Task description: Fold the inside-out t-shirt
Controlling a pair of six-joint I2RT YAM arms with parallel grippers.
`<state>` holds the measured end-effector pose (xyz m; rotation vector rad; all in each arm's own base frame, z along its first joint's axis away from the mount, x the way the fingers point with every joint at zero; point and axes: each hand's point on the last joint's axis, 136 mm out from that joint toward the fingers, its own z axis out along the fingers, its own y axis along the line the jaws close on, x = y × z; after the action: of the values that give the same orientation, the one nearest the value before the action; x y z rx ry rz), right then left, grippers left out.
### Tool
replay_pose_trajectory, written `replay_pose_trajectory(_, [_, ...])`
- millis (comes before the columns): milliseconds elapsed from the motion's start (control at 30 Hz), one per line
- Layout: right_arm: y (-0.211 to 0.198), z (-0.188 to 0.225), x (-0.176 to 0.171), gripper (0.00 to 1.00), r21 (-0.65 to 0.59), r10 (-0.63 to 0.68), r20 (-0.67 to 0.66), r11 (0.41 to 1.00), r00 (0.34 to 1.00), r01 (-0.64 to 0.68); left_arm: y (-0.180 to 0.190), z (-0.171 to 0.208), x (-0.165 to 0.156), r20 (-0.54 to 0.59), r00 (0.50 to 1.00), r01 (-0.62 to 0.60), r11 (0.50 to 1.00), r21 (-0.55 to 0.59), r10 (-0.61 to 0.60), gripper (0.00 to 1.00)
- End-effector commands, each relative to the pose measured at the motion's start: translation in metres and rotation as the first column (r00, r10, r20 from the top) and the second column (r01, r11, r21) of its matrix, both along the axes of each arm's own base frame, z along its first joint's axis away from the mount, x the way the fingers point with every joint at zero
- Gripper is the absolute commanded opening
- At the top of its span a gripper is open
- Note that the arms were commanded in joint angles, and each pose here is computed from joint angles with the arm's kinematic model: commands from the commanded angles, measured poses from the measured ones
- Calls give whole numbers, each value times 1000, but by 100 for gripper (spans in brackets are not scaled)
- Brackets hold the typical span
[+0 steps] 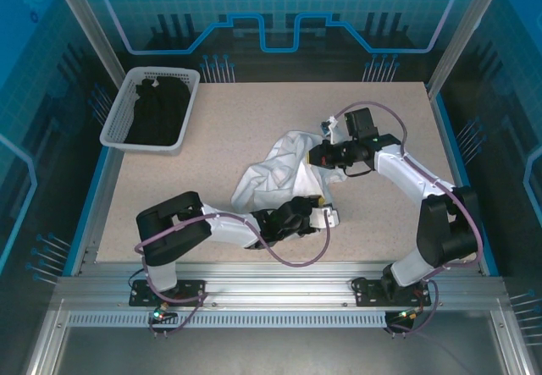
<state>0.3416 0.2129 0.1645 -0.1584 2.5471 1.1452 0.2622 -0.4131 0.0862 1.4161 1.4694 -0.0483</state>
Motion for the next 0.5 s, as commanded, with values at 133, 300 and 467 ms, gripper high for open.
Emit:
replay_pose_trajectory(133, [-1,11,10,0,25,9,47,1000,999,-10,0,19,10,37,999,-34,997,-65,36,8])
replay_pose_trajectory(300, [-3,16,11,0,14,-1,67,1000,998,0,10,49,1,41,999,-24,984,-176,31,0])
replay_pose_trajectory(467, [3,23,9,0,28,4,87,1000,996,-6,37,70,-12,-118,993,-58,954,-293,24,0])
